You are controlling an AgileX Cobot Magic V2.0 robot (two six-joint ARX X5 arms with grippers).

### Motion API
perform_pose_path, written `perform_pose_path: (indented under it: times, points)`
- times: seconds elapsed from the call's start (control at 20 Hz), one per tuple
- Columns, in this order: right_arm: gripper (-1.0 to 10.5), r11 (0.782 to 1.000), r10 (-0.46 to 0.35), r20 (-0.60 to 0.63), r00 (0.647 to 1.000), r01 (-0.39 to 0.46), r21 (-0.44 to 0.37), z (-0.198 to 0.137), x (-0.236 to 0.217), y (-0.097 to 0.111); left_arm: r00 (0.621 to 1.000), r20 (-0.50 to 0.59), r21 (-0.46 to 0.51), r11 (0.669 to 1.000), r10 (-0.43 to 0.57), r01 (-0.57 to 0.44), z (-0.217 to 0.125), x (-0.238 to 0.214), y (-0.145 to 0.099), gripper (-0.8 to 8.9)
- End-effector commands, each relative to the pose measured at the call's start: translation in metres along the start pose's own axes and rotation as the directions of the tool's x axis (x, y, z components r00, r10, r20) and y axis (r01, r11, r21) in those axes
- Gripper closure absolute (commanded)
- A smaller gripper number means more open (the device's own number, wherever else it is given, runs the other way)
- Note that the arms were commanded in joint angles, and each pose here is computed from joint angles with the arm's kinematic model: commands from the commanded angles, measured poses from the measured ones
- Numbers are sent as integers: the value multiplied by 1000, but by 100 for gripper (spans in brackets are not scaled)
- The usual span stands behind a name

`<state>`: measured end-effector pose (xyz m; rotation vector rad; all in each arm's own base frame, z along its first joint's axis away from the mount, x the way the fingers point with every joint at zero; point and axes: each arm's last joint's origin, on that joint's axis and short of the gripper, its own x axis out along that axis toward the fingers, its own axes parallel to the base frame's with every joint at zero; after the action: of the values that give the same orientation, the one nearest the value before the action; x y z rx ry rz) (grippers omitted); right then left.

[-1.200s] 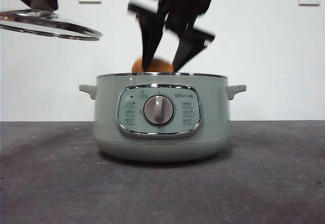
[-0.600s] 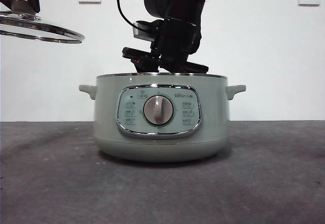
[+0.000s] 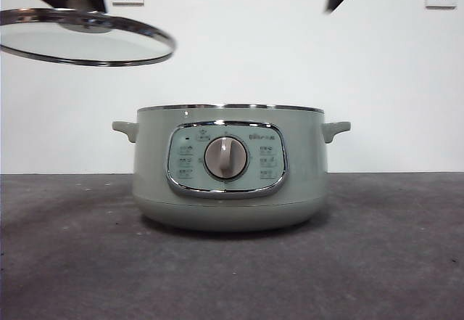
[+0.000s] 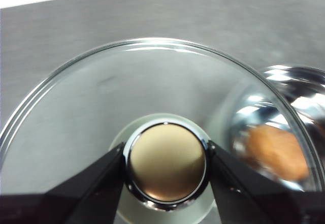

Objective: Pick up the potato,open the lid,put the potato in the pot,close the lid

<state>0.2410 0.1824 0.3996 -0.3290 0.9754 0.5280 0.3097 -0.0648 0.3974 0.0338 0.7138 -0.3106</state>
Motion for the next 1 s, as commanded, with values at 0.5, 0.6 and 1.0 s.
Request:
perform_pose_path:
  times: [0.5,0.6,1.0]
  points:
    - [313,998,-23,211,977,9,69,-73,-124,-10,970,-67,122,963,-233,239,-8,47,-109,823]
    - [313,996,-15,271,963,-9,87,-88,-144,-11,973,-86,138,965,-214,225,-12,60,-121,822]
    - [313,993,-2,295,956,-33,114,-137,-154,-13,964,-113,167,952,-239,255,-21,93,-144,823]
